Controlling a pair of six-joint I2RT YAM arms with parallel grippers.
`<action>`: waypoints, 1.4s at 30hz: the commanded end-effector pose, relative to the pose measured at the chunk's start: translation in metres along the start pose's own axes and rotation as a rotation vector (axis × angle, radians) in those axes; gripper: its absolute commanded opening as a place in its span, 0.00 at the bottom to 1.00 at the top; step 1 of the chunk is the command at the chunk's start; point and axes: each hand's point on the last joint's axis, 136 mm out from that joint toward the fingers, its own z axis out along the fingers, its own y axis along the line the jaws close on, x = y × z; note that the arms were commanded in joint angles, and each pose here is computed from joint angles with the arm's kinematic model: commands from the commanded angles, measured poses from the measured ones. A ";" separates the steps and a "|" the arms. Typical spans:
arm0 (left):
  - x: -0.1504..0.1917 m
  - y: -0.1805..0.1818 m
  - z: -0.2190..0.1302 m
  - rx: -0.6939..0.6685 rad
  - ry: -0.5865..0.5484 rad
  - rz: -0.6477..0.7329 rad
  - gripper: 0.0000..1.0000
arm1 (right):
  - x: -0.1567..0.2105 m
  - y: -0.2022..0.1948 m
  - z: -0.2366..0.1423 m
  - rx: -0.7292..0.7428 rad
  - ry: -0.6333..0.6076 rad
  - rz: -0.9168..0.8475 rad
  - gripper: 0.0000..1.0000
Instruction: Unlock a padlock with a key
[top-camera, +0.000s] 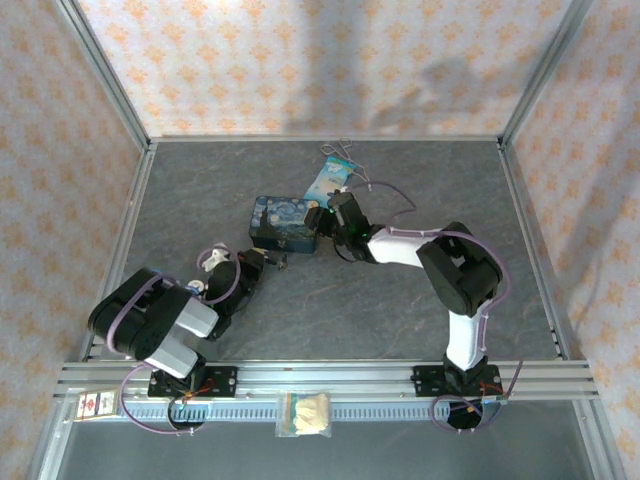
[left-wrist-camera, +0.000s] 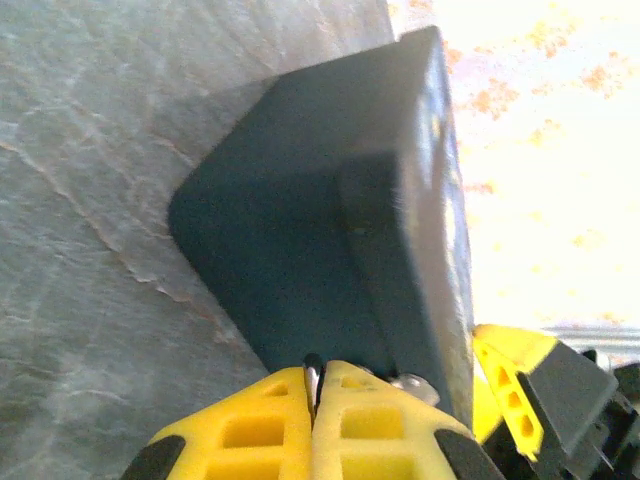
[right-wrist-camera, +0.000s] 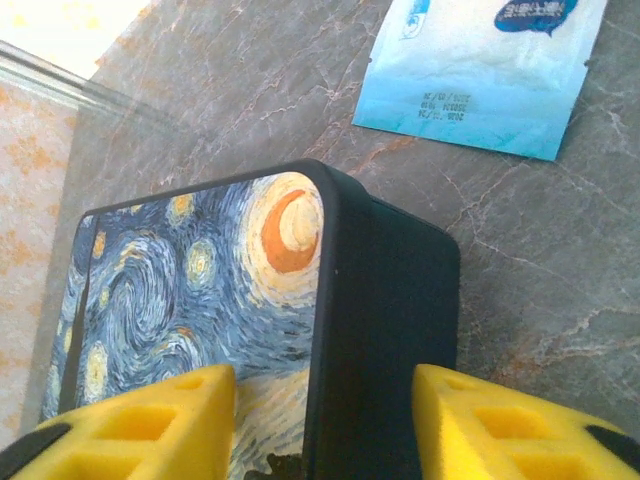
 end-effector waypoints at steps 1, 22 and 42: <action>0.002 -0.012 -0.005 0.006 0.040 0.101 0.00 | -0.019 0.012 -0.007 0.011 -0.023 -0.064 0.63; 0.166 -0.105 -0.017 0.286 0.682 0.546 0.00 | -0.090 -0.048 -0.130 0.386 -0.323 -0.336 1.00; 0.227 -0.051 0.043 0.061 0.832 0.685 0.10 | -0.085 -0.124 -0.178 0.448 -0.409 -0.180 1.00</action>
